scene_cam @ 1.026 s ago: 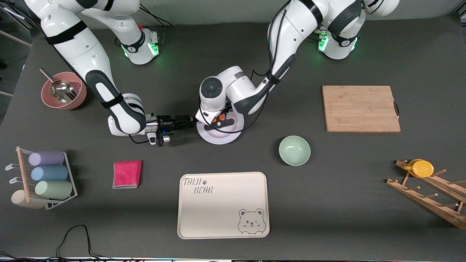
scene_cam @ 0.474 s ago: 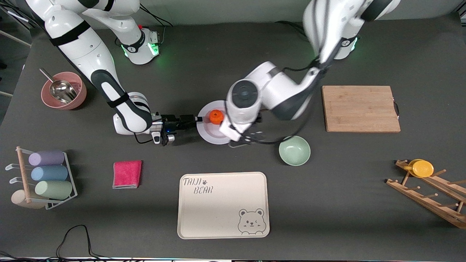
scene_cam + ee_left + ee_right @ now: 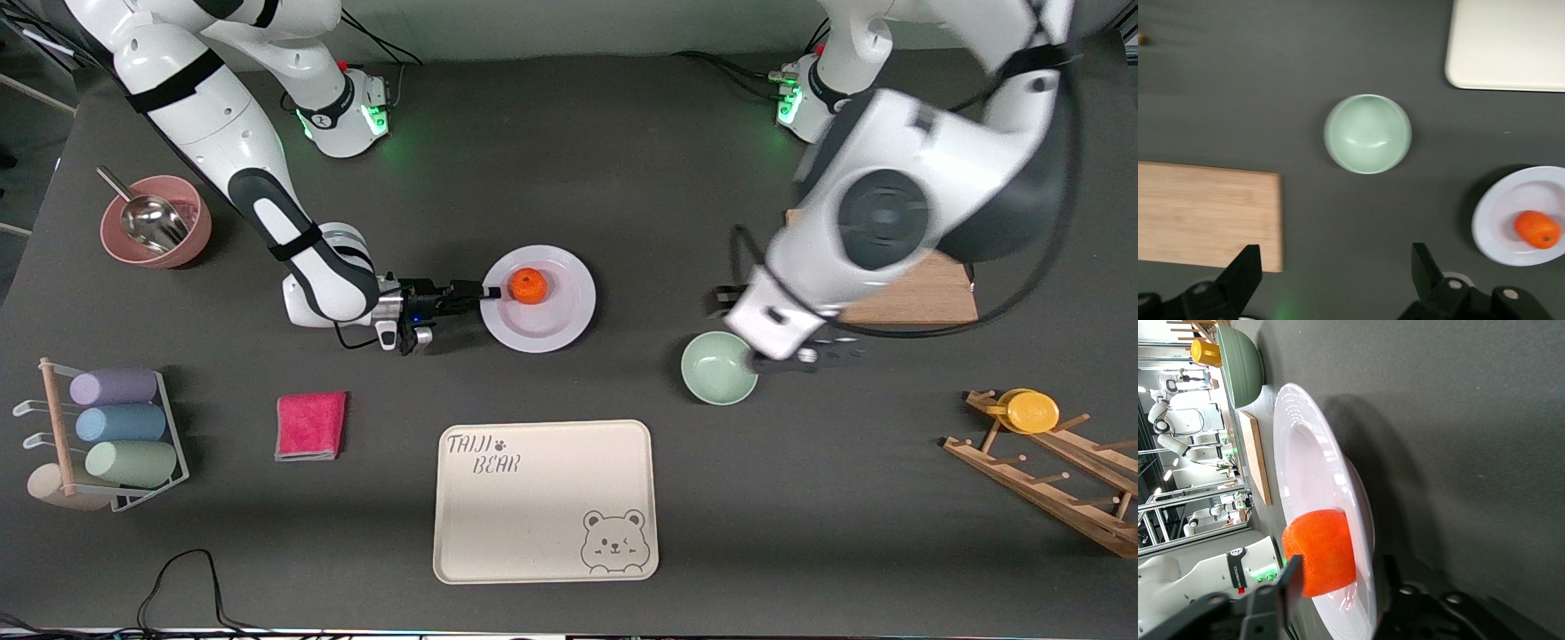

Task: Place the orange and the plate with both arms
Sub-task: 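Release the orange onto the plate and raise the left gripper, then grip the white plate rim with the right gripper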

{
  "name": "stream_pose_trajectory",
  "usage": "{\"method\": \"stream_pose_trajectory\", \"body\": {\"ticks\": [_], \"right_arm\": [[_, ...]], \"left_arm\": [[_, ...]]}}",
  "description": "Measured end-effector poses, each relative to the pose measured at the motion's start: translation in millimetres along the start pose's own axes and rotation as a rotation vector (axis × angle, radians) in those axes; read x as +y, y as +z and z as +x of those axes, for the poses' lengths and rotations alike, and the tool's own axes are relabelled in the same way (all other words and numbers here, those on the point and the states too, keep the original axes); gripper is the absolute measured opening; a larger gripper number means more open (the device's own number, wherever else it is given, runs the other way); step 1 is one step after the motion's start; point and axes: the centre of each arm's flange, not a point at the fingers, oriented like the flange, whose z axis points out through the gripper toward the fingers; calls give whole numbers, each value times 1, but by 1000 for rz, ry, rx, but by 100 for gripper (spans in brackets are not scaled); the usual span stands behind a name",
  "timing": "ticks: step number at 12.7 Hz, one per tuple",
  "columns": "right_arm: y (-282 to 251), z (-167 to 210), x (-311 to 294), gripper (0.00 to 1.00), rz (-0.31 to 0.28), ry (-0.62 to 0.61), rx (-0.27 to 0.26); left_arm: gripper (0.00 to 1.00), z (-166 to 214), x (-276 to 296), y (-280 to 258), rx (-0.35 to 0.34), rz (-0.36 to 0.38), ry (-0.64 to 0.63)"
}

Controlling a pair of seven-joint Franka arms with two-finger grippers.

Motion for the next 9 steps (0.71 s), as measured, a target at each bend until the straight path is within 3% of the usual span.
{"method": "stream_pose_trajectory", "body": {"ticks": [3,4,9], "right_arm": [[-1,1,0,13,-2,-1,5],[-2,3,-4,7,14,-4,5],[-16,32,-28,5,21,-10,53]], "left_arm": [[100,-2,-100,-25,-3,36,17],[100,-9,-127,-26,-6,41,9],[100,-48,-226,-3,-13,32,-31]]}}
